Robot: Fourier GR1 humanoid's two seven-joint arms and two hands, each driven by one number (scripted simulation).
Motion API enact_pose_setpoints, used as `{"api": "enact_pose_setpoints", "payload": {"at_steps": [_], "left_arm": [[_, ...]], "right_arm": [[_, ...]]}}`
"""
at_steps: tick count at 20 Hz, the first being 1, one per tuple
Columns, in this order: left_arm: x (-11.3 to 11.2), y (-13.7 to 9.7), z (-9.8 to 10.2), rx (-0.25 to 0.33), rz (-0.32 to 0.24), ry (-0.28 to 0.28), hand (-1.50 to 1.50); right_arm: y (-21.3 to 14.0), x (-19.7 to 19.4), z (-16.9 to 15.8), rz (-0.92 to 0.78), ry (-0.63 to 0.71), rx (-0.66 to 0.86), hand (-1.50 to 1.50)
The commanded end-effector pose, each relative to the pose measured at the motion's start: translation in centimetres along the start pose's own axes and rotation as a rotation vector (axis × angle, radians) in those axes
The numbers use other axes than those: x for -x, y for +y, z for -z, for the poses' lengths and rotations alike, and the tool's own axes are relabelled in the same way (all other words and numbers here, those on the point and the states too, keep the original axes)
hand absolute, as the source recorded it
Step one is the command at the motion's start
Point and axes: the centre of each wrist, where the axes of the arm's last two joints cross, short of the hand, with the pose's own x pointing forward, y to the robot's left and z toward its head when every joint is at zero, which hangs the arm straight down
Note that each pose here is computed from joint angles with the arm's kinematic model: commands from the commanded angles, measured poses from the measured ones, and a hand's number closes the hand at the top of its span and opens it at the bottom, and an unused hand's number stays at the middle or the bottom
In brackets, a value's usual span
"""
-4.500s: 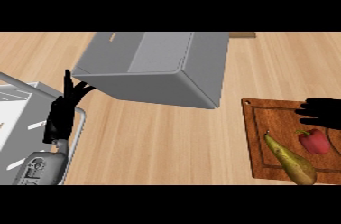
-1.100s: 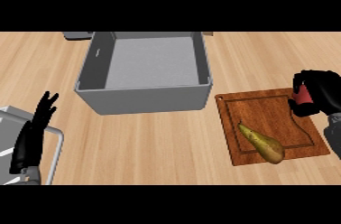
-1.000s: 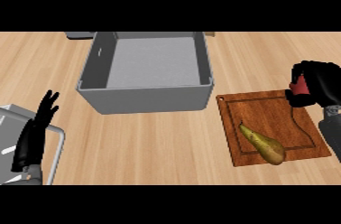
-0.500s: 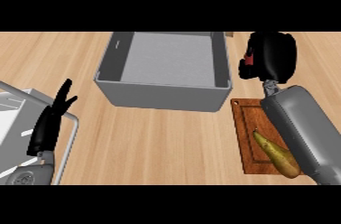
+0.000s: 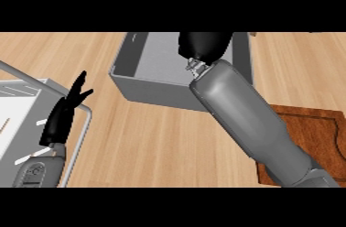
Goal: Pick the bell pepper from the cutting board and place it in the cardboard box
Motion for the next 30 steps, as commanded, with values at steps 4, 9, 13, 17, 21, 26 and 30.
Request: {"api": "enact_pose_setpoints", "payload": {"at_steps": [4, 9, 13, 17, 21, 26, 30], "left_arm": [[0.6, 3.4, 0.8, -0.081, 0.071, 0.031, 0.00], [1.4, 3.7, 0.7, -0.083, 0.062, 0.043, 0.00], [1.0, 3.3, 1.1, -0.100, 0.071, 0.039, 0.00], [1.4, 2.8, 0.3, -0.087, 0.060, 0.054, 0.00], [0.7, 2.8, 0.3, -0.089, 0.042, 0.029, 0.00], [1.3, 3.6, 0.3, -0.094, 0.069, 0.030, 0.00], [1.0, 3.9, 0.7, -0.095, 0.062, 0.026, 0.00]], "right_arm": [[-2.0, -3.8, 1.9, 0.043, 0.220, -0.016, 1.50], [-1.0, -3.6, 4.3, 0.073, 0.229, -0.041, 1.50], [0.7, -3.0, 5.1, 0.063, 0.268, -0.051, 1.50], [2.4, -2.0, 6.1, 0.011, 0.326, -0.045, 1.50], [4.4, 0.4, 7.0, 0.116, 0.448, -0.124, -1.50], [4.6, 0.4, 7.3, 0.174, 0.455, -0.128, -1.50], [5.0, 0.2, 7.1, 0.215, 0.388, -0.060, -1.50]]}}
